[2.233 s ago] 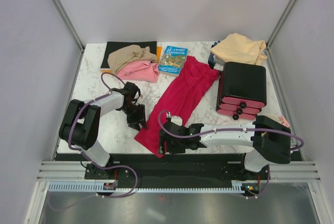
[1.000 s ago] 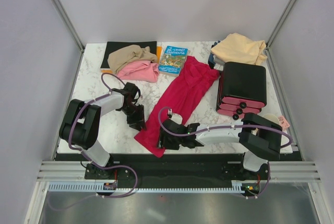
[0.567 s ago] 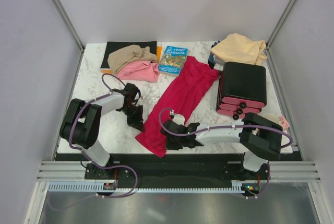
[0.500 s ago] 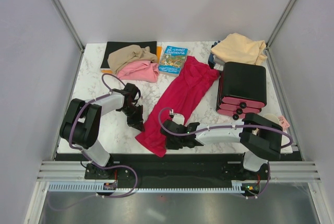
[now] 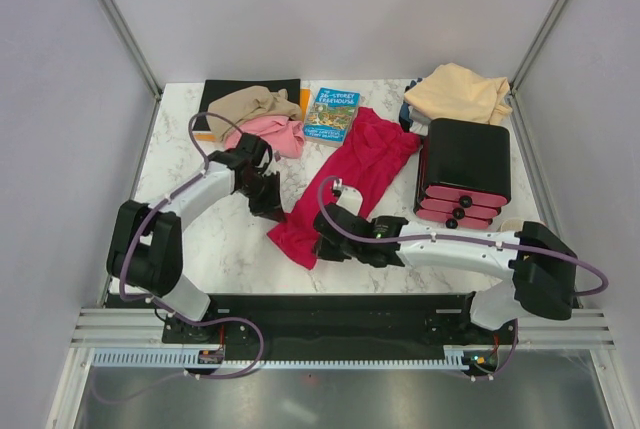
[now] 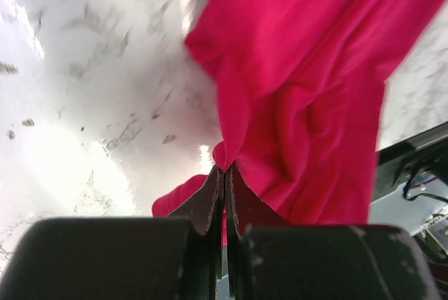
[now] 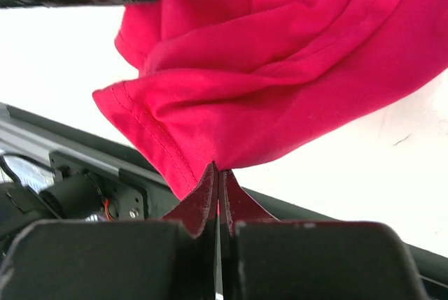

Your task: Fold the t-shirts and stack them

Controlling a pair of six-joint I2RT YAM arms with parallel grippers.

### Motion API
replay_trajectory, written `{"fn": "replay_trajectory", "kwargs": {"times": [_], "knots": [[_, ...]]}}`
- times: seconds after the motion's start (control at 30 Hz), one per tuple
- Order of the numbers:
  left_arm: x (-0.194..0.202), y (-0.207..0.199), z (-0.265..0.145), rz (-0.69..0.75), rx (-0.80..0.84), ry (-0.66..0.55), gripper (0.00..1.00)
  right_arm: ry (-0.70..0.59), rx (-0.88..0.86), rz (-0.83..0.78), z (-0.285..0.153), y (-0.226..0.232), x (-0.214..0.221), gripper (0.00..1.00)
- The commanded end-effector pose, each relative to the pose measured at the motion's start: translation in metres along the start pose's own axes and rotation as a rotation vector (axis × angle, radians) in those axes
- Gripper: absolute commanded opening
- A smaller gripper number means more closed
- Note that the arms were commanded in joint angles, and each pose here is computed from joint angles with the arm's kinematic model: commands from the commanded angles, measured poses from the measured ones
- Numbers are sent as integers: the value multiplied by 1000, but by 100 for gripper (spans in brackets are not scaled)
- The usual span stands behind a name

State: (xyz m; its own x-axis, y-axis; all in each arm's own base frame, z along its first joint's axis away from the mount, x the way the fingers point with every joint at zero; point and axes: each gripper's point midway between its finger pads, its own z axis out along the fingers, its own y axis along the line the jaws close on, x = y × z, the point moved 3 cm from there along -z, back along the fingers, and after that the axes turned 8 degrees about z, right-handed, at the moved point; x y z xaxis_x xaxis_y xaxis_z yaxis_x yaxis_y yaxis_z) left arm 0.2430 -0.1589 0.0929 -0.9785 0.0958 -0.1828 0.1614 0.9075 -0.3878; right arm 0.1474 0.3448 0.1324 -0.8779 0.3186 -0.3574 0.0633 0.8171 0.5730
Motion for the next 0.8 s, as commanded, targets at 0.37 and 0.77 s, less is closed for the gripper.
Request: {"fn": "replay_trajectory", "kwargs": {"times": [0.37, 0.77], "knots": [[-92, -47, -44, 31, 38, -199, 2, -223, 98, 16, -19, -23, -86, 0], [-143, -75, -14, 110, 68, -178, 2, -269, 187, -25, -4, -41, -126, 0]]}}
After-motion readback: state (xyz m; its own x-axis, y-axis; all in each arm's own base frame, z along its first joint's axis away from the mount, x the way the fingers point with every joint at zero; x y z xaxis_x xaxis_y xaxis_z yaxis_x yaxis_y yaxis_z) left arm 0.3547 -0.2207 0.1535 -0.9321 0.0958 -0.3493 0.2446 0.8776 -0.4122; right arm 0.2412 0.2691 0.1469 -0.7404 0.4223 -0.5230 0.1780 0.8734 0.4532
